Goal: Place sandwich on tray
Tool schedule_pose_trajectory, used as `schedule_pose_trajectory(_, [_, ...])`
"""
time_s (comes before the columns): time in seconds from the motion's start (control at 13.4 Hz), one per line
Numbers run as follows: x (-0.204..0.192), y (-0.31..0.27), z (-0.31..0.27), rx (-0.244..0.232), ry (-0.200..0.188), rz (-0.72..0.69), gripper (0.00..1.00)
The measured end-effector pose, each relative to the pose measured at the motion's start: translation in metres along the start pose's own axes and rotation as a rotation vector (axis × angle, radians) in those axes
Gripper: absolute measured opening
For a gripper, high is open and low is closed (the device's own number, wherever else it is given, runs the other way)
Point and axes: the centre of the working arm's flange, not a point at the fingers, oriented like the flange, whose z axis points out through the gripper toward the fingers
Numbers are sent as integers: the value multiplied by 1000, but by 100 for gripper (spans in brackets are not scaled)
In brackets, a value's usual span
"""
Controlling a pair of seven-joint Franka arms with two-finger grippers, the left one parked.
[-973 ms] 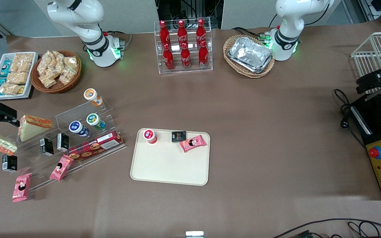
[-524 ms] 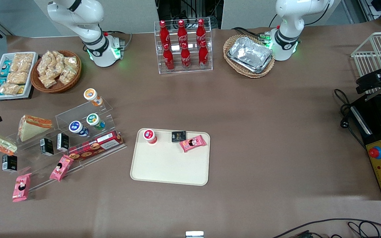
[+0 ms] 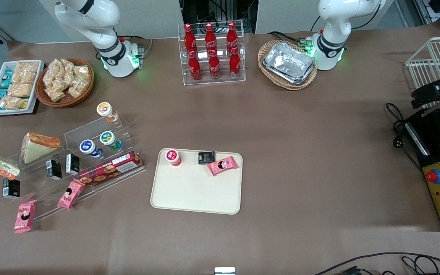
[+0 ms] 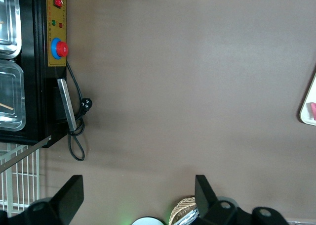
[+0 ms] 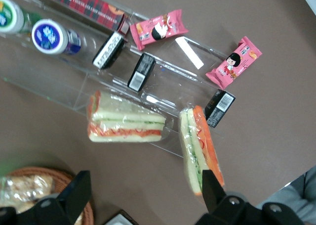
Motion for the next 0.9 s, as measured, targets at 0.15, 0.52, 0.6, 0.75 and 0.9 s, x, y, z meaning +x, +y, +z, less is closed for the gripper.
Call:
schedule_pose_trajectory(0.15, [-12, 10, 10, -10, -4, -86, 100])
schedule_pose_trajectory(0.52, [-32, 38, 46, -33, -5, -195, 100])
schedule_pose_trajectory(0.6, [-34, 43, 53, -43, -4, -205, 100])
schedule_pose_trajectory(0.75, [-37, 54, 68, -63, -2, -223, 100])
schedule_pose_trajectory(0.9, [-41, 64, 84, -75, -1, -234, 100])
